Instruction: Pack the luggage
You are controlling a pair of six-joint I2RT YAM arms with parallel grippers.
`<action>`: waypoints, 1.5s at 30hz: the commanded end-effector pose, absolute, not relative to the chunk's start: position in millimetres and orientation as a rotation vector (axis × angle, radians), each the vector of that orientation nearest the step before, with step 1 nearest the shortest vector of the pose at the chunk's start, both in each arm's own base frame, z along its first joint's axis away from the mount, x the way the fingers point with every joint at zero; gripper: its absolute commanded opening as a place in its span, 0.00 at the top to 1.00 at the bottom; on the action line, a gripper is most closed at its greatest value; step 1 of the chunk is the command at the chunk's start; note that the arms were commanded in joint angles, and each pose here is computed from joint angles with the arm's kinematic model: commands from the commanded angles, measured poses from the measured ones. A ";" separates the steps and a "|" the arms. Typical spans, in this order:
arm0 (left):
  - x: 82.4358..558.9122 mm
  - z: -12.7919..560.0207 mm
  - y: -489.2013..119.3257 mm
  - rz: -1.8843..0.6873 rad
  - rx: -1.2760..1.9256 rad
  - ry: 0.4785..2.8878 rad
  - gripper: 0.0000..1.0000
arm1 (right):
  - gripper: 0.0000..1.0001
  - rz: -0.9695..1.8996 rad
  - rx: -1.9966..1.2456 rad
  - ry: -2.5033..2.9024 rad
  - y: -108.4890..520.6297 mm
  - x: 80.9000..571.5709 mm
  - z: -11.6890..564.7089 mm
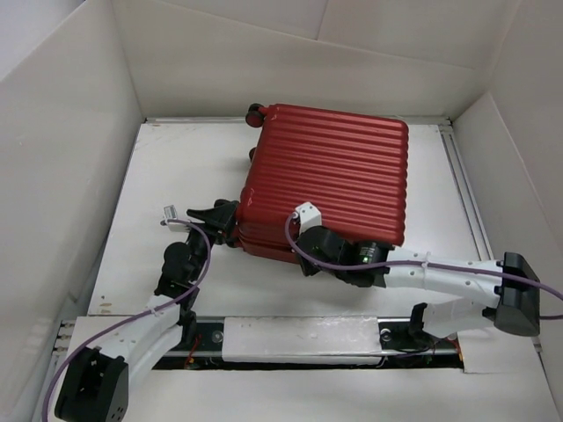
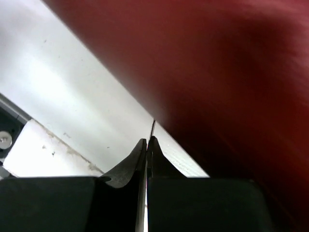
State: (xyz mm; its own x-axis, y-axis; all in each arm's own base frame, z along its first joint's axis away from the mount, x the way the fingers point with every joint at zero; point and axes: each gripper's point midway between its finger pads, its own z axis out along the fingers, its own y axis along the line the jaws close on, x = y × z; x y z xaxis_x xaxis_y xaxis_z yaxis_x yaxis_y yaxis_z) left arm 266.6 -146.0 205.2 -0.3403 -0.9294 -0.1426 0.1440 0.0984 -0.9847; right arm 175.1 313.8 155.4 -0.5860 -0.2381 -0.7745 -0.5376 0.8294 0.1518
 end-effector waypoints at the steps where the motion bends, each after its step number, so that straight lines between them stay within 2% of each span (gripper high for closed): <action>1: 212.3 203.7 -198.5 -1.617 -0.429 1.612 1.00 | 1.00 0.878 -0.430 1.918 389.2 196.3 246.1; 6: 210.4 203.8 -206.3 -1.639 -0.368 1.635 1.00 | 1.00 1.095 -0.532 1.942 432.9 135.9 192.8; 7: 209.0 203.2 -207.9 -1.648 -0.356 1.641 1.00 | 1.00 1.063 -0.578 1.990 445.4 129.0 167.3; 9: 205.5 203.7 -212.5 -1.676 -0.334 1.667 1.00 | 1.00 1.091 -0.648 1.969 476.3 114.6 174.9; 10: 203.8 203.6 -213.4 -1.683 -0.325 1.672 1.00 | 1.00 1.023 -0.692 2.027 482.2 116.2 151.0; 13: 190.5 206.6 -218.7 -1.728 -0.258 1.709 1.00 | 1.00 0.993 -0.728 1.949 498.3 126.3 171.5; 17: 177.7 209.8 -218.2 -1.766 -0.234 1.715 1.00 | 1.00 0.977 -0.770 1.929 506.1 160.6 161.5; 22: 165.2 217.9 -215.8 -1.834 -0.246 1.691 1.00 | 1.00 1.025 -0.657 1.817 507.1 203.1 192.6; 25: 160.3 224.4 -213.7 -1.853 -0.247 1.672 1.00 | 1.00 1.043 -0.598 1.770 502.2 211.6 217.5; 27: 157.6 224.9 -212.4 -1.845 -0.237 1.669 1.00 | 1.00 1.021 -0.576 1.790 489.8 207.2 211.4; 29: 163.9 227.0 -211.1 -1.793 -0.251 1.684 1.00 | 0.82 1.012 -0.545 1.773 474.2 188.5 229.2; 30: 165.3 228.9 -210.4 -1.779 -0.252 1.681 1.00 | 0.77 0.945 -0.532 1.806 458.4 184.9 214.5; 33: 169.7 237.0 -208.4 -1.749 -0.265 1.673 1.00 | 0.54 0.899 -0.501 1.860 418.5 159.4 219.7; 34: 172.2 237.8 -207.7 -1.716 -0.251 1.671 1.00 | 0.41 0.835 -0.542 1.933 398.1 149.2 194.1; 35: 173.9 248.5 -208.1 -1.697 -0.227 1.666 0.92 | 0.37 0.874 -0.488 1.936 381.8 140.9 208.5; 36: 183.6 234.7 -206.8 -1.598 -0.235 1.731 0.72 | 0.30 0.833 -0.486 1.967 355.2 129.2 200.2; 40: 211.0 243.3 -189.5 -1.361 -0.310 1.770 0.33 | 0.26 0.785 -0.351 2.061 299.9 114.3 181.8; 41: 215.6 246.9 -185.2 -1.326 -0.328 1.759 0.19 | 0.26 0.681 -0.344 2.131 271.9 113.2 156.2; 45: 256.4 259.3 -155.9 -1.150 -0.483 1.696 0.02 | 0.36 0.702 -0.125 2.102 217.6 119.3 163.0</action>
State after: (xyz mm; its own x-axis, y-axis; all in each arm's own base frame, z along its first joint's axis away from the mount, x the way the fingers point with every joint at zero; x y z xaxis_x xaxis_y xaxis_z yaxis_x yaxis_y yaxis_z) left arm 231.6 -174.3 219.4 -0.5705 -0.7159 -0.4026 0.1304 0.4051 -0.9049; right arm 108.8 268.4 188.6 -0.5864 0.1097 -0.8025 -0.4968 0.7338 0.4634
